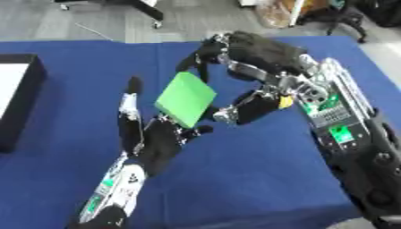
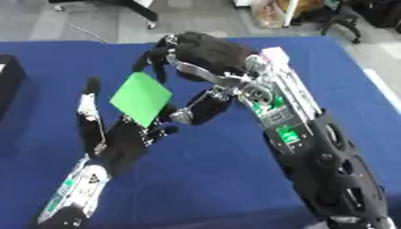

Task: Pick up the objects with one hand, pass them to the other hand, and then place them into the box on the other side of the table.

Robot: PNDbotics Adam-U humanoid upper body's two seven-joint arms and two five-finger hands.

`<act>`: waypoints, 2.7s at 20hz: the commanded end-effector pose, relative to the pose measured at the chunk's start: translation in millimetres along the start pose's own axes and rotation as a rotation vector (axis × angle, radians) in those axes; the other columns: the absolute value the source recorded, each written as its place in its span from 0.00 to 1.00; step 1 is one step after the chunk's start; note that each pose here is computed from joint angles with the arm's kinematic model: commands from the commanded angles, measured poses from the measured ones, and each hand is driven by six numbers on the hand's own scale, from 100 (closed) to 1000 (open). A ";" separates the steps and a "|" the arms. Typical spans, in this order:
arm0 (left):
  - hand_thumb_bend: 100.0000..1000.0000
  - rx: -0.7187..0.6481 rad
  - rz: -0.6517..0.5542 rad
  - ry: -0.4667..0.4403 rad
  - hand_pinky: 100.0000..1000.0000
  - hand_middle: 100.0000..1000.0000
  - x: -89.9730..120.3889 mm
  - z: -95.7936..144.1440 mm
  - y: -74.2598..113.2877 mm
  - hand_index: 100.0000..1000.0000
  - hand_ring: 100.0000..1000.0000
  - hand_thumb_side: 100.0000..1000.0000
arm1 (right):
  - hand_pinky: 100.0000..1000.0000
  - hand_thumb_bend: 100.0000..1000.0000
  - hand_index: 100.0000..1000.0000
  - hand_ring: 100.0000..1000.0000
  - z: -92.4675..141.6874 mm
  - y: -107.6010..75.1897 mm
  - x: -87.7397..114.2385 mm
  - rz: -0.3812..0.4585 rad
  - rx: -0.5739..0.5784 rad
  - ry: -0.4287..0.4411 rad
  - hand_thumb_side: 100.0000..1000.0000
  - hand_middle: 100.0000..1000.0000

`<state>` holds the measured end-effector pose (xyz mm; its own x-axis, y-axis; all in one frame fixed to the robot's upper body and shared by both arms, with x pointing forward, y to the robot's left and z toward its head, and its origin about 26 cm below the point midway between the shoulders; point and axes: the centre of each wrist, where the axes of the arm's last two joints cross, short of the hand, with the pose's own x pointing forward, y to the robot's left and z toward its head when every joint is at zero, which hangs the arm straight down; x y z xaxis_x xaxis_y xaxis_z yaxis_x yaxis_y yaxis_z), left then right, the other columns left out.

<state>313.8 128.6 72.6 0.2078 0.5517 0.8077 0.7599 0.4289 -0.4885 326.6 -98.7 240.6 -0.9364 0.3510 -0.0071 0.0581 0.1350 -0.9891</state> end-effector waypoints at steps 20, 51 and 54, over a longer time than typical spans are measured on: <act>0.54 -0.175 0.019 -0.024 0.71 0.61 0.4 -10.7 -1.5 0.78 0.75 0.77 | 0.71 0.05 0.37 0.67 -0.4 4.4 -3.7 0.039 0.065 0.119 0.00 0.39; 0.43 -0.185 0.042 -0.046 0.69 0.68 -4.7 -12.7 2.0 0.76 0.72 0.68 | 0.70 0.04 0.38 0.66 -8.2 15.9 -8.1 0.063 0.123 0.198 0.00 0.38; 0.39 -0.186 0.035 -0.045 0.68 0.67 -4.1 -13.2 1.4 0.75 0.71 0.67 | 0.70 0.03 0.38 0.66 -9.5 17.3 -8.0 0.058 0.131 0.194 0.00 0.38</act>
<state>321.8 128.1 52.6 0.2517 0.5733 0.7797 0.8087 0.3179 -0.4949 328.3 -83.0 228.8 -0.8747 0.4833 -0.0361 0.0604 0.0348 -0.9976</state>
